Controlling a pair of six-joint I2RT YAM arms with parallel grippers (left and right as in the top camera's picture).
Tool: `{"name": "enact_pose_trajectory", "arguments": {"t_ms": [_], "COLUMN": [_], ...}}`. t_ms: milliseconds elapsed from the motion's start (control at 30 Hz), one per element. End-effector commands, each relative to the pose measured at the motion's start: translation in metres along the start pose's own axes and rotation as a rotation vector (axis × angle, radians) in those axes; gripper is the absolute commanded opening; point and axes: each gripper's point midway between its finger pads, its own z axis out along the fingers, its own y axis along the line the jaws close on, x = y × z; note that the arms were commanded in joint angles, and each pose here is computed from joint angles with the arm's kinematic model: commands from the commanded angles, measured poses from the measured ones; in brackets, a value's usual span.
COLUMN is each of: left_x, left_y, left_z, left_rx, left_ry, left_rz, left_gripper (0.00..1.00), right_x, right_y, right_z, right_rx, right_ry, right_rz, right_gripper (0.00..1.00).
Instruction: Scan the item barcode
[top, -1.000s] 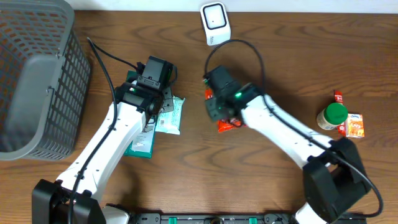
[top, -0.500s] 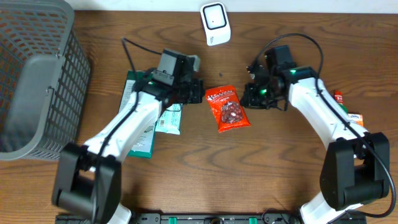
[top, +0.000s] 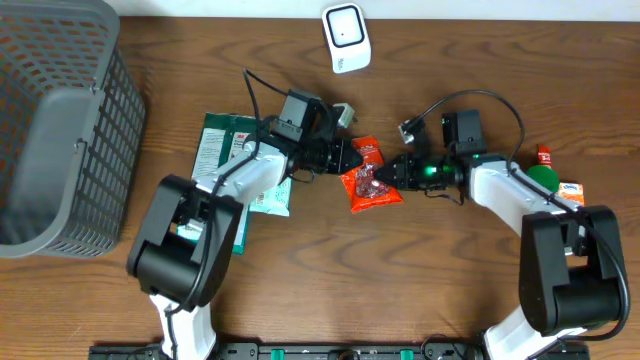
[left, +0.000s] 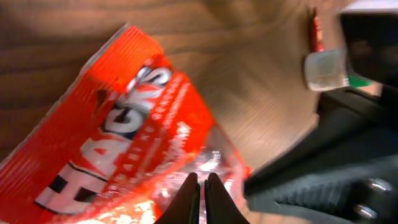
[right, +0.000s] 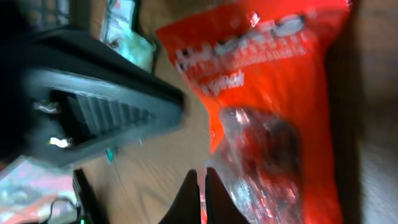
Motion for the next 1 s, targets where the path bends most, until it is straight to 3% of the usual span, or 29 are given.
{"name": "enact_pose_trajectory", "arguments": {"t_ms": [0, 267, 533, 733, 967], "left_x": [0.013, 0.036, 0.050, 0.021, -0.019], "left_y": [0.022, 0.075, 0.089, 0.059, 0.021], "left_z": [0.015, 0.020, 0.012, -0.010, -0.034], "left_rx": [-0.029, -0.257, -0.347, -0.316, -0.262], "left_ry": [0.041, 0.088, 0.133, 0.044, -0.104], "left_rz": [-0.023, -0.103, -0.118, -0.059, 0.041], "left_gripper": [0.07, 0.07, 0.08, 0.07, 0.07], "right_x": [0.011, 0.064, 0.101, 0.084, 0.036], "right_y": [0.010, -0.025, -0.016, 0.021, 0.049], "right_z": [0.007, 0.034, 0.048, 0.042, 0.000], "right_rx": [-0.037, 0.196, 0.224, 0.051, -0.028], "right_ry": [0.010, 0.061, 0.160, 0.167, 0.013], "right_rz": [0.057, 0.200, 0.207, 0.130, 0.058], "right_gripper": [0.01, 0.01, 0.01, 0.01, 0.01]}}
